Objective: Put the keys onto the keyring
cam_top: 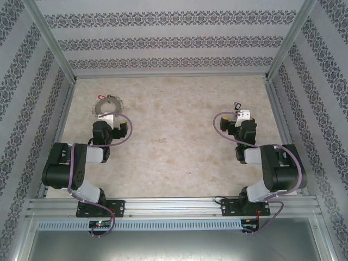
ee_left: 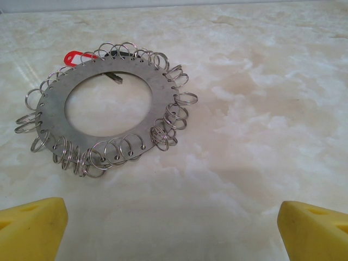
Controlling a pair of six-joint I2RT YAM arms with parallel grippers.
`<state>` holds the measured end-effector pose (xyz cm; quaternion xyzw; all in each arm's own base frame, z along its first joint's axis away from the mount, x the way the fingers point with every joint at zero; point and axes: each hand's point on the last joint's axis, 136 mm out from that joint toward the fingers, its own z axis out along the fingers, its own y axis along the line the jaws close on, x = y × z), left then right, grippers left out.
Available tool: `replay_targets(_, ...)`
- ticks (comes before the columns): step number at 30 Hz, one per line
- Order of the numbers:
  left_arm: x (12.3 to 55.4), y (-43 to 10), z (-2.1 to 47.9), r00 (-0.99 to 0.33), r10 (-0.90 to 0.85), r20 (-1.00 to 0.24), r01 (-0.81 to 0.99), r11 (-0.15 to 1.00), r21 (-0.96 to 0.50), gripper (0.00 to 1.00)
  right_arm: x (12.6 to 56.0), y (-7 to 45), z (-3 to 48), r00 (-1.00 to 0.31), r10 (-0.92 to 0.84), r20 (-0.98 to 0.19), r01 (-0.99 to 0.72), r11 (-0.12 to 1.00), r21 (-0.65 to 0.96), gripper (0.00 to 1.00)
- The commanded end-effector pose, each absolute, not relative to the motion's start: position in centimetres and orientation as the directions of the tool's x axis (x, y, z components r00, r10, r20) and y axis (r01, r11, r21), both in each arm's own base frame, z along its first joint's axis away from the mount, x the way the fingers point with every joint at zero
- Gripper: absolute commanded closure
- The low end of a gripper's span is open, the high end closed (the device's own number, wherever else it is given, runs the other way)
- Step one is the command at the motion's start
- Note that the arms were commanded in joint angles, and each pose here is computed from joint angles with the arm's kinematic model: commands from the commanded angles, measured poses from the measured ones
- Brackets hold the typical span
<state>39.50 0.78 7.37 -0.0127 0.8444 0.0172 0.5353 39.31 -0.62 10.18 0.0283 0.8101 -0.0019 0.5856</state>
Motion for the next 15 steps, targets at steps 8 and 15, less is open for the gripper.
replay_targets(8,39.9,1.0,19.0,-0.414,-0.115,-0.903,-0.091,0.992,-0.085,0.01,35.7,-1.8,20.4,-0.257,0.16,-0.953,0.13,0.983,0.13,0.02)
replay_targets(15,38.4,2.6,26.0,-0.513,-0.394,-0.763,-0.294,0.915,-0.276,0.01,32.6,1.5,25.0,-0.357,0.347,-0.867,0.035,0.933,0.359,0.02)
